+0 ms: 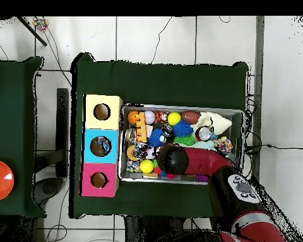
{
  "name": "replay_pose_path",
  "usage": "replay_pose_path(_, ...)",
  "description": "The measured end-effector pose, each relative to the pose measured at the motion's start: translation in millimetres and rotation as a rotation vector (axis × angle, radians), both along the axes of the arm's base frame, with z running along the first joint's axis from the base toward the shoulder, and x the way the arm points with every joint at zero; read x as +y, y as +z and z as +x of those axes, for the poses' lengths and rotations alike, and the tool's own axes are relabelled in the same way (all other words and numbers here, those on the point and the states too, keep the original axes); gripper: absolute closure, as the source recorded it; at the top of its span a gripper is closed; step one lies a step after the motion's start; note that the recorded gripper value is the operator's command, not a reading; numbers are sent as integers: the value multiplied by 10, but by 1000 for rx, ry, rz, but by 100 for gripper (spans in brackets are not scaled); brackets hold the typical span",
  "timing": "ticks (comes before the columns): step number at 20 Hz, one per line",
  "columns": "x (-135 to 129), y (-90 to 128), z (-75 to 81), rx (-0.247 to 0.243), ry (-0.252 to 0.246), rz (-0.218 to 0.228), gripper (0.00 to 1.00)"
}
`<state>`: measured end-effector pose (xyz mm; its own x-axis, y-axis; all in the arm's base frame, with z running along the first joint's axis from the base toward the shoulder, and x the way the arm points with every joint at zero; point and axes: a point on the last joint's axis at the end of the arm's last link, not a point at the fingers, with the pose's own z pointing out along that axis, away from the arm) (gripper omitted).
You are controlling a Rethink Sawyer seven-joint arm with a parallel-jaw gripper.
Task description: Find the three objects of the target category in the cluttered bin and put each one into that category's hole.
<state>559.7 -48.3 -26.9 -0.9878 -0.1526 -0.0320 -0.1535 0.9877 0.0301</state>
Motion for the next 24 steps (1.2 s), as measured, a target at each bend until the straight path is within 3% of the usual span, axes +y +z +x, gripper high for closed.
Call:
replay_pose_path(11, 158, 26, 33, -28, -102, -7, 100)
replay_pose_path(16, 470, 44, 47, -24, -165, 13, 100)
replay_pose_path(17, 633, 59, 54, -25, -189, 23, 100)
replay_pose_path(24, 1120, 91, 37, -19, -213, 32, 100)
